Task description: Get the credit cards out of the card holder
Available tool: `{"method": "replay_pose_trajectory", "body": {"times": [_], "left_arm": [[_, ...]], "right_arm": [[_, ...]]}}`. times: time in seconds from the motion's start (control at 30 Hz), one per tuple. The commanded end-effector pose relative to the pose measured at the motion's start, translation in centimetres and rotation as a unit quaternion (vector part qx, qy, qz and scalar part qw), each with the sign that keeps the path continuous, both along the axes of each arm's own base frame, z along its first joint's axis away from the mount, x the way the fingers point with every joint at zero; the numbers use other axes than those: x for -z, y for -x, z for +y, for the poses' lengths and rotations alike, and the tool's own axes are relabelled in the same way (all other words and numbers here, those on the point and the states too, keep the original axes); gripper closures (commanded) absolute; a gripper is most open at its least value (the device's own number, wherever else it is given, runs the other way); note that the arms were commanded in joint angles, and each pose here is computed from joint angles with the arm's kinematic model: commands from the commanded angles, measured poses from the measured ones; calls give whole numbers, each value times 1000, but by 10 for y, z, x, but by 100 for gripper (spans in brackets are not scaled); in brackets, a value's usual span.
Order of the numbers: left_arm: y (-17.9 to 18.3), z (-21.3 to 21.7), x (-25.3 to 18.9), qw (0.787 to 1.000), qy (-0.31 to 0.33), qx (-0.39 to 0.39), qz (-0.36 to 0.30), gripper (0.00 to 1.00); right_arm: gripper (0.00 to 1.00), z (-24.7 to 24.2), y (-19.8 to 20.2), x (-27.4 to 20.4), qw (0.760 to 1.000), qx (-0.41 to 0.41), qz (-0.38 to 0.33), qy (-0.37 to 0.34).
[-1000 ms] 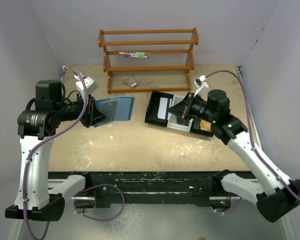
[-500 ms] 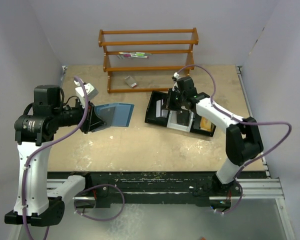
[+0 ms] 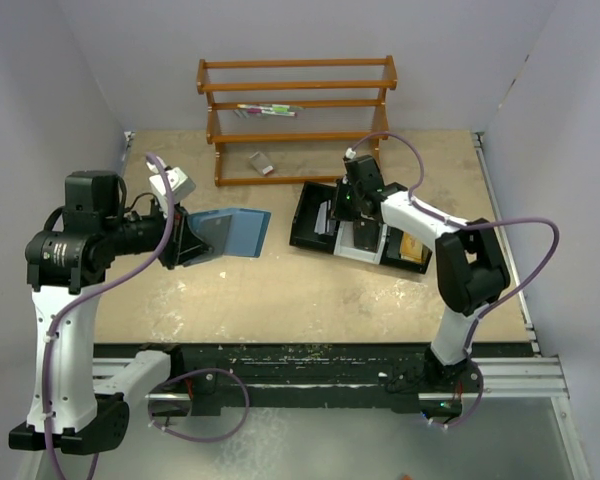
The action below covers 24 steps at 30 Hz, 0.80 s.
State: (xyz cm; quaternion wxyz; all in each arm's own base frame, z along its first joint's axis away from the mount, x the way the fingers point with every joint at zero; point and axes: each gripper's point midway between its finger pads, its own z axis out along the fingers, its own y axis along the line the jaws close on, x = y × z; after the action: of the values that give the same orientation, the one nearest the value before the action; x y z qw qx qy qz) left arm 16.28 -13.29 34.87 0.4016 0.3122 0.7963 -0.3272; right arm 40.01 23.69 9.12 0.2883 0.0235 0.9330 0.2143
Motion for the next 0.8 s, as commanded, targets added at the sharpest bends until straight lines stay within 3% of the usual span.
{"method": "replay_pose_trajectory", "body": {"times": [0.0, 0.13, 0.23, 0.33, 0.57, 0.7, 0.77], "left_arm": [[6, -6, -22, 999, 12, 26, -45, 86], [6, -7, -24, 999, 17, 28, -43, 86], [7, -7, -24, 999, 18, 30, -41, 86], [10, -6, -24, 998, 13, 33, -42, 86], [15, -4, -28, 998, 2, 36, -50, 87], [21, -5, -35, 998, 5, 41, -53, 87], [28, -8, -41, 997, 16, 49, -52, 87]], "right_arm": [[100, -4, -21, -27, 998, 20, -51, 7], [64, -8, -21, -42, 997, 28, -67, 7], [54, -14, -23, -63, 994, 36, -103, 9], [50, -12, -15, -95, 990, 29, -139, -13], [35, 23, 42, -190, 970, -29, -224, -90], [30, 62, 109, -249, 933, -129, -266, -206], [14, 73, 144, -274, 901, -171, -294, -269]]}}
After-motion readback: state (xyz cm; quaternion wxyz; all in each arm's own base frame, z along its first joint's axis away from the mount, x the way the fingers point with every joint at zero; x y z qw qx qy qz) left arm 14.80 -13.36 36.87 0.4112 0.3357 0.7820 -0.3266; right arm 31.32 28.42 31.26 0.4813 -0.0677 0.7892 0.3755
